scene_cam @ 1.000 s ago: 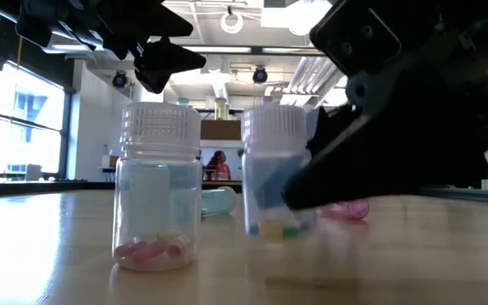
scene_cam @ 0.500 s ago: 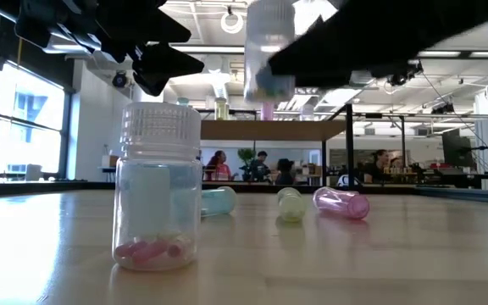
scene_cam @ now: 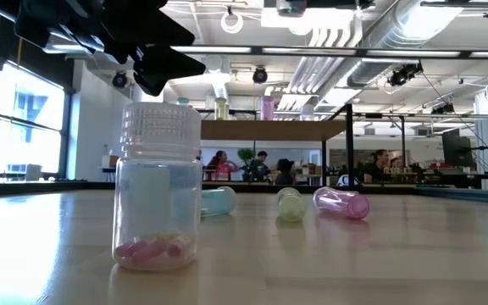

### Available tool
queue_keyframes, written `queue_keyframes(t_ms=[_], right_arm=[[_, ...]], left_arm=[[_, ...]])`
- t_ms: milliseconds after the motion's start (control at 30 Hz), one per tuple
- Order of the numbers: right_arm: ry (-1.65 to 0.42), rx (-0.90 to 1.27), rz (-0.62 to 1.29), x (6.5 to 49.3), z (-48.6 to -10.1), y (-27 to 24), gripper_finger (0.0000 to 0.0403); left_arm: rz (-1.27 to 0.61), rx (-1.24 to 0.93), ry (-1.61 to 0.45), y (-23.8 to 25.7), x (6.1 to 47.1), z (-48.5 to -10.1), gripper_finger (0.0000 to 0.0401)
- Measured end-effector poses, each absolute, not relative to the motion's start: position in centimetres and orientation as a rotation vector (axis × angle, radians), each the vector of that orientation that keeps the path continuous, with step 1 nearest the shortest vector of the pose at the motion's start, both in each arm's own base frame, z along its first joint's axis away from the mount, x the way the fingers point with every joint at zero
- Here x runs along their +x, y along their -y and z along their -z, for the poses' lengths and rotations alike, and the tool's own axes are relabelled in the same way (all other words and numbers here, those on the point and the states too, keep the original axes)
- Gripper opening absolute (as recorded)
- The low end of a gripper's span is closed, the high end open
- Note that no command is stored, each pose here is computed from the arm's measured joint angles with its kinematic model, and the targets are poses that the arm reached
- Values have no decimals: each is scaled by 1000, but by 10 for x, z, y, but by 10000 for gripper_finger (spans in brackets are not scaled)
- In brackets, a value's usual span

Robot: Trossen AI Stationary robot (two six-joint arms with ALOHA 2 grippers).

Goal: Pick and place medicine bottles onto shelf by color
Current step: Put the right white pill bottle on the shelf aligned with the other white pill bottle

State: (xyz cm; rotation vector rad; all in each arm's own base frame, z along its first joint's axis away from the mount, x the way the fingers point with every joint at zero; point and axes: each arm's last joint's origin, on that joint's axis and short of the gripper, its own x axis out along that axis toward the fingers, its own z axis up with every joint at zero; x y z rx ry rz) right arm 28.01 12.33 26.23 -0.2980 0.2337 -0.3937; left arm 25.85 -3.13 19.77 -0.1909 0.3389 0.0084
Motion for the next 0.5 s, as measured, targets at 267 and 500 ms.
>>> queue_keyframes(t_ms=[267,500], right_arm=[[-139,-207,741,264,-302,-80,138],[-92,-23,940,253,-313,-30,138]], left_arm=[[-8,-183,-339,31,259,-198,225],[-8,-183,-338,31,259,-198,225]])
